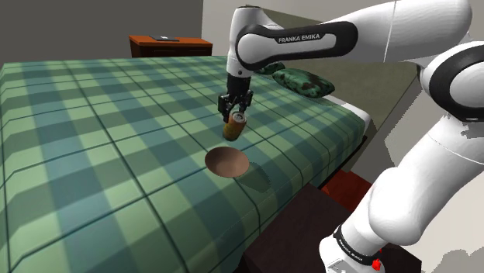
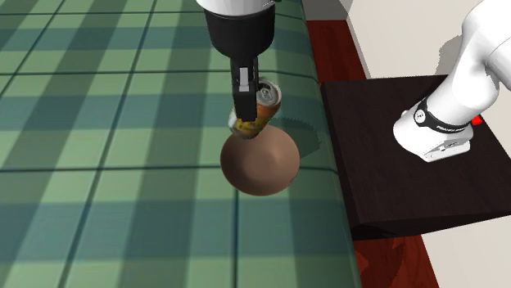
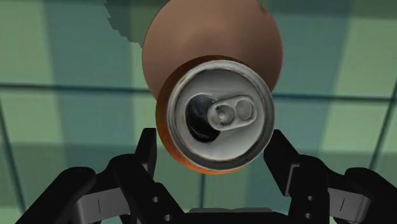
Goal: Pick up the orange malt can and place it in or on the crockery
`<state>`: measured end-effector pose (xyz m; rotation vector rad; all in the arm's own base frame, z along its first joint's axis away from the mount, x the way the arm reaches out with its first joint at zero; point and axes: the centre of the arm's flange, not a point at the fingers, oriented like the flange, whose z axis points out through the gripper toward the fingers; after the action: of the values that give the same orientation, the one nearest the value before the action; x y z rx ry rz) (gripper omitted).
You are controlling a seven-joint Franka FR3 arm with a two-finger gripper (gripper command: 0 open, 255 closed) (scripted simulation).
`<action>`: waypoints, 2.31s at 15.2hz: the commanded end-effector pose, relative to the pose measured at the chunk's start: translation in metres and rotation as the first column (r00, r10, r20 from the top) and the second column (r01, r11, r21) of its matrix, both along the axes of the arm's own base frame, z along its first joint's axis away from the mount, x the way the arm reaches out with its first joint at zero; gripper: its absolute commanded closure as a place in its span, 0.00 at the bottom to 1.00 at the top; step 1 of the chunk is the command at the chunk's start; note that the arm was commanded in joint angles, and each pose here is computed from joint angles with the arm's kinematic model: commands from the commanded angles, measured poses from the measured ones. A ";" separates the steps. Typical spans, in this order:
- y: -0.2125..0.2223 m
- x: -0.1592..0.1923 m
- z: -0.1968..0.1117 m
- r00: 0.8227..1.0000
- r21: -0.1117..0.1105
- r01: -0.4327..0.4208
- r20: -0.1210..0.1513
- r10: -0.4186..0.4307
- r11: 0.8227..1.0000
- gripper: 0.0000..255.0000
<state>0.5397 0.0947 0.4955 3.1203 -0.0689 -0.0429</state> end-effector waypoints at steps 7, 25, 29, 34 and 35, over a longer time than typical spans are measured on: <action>0.015 -0.008 -0.029 1.000 0.000 0.001 0.000 -0.001 1.000 1.00; 0.015 -0.008 -0.100 1.000 0.000 0.001 0.000 -0.001 1.000 1.00; 0.015 -0.008 -0.100 1.000 0.000 0.001 0.000 -0.001 1.000 0.00; 0.015 -0.008 -0.100 1.000 0.000 0.001 0.000 -0.001 1.000 0.00; 0.015 -0.008 -0.087 1.000 0.000 0.001 0.000 -0.001 1.000 0.00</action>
<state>0.5326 0.1096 0.4019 3.1205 -0.0711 -0.0417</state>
